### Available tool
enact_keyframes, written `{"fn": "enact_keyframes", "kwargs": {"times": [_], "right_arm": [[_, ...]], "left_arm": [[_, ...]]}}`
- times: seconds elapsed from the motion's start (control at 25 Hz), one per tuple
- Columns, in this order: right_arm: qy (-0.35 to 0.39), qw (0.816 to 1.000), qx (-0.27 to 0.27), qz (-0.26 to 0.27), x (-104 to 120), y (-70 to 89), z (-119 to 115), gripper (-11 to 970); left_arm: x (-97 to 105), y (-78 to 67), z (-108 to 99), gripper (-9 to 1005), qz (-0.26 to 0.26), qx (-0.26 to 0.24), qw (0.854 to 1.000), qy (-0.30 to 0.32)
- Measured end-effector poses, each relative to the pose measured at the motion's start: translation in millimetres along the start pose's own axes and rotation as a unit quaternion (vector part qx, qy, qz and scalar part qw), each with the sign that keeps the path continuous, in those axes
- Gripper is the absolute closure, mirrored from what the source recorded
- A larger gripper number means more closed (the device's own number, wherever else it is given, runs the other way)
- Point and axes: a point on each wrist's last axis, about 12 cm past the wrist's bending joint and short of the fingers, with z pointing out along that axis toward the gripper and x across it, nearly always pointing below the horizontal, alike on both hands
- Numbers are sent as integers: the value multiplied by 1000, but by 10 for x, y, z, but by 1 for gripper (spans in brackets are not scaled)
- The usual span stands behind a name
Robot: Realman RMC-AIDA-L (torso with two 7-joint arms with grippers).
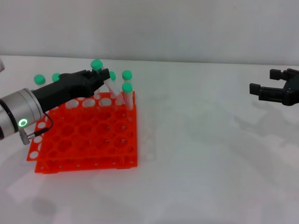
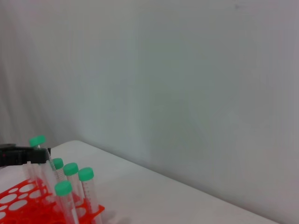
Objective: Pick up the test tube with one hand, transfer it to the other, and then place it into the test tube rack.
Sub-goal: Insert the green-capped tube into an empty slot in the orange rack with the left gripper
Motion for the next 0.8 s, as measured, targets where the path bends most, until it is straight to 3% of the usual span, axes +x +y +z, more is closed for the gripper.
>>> {"fn": "enact_keyframes", "kwargs": {"times": [0.48,0.8], "right_arm": [[10,1000,3,9,-10,-16,4,101],[22,1000,0,6,-44,-12,70,101]], "left_arm": [[82,16,-135,783,-6,-1,1000,8],[-34,50,-277,781,14,4,1000,3]]}}
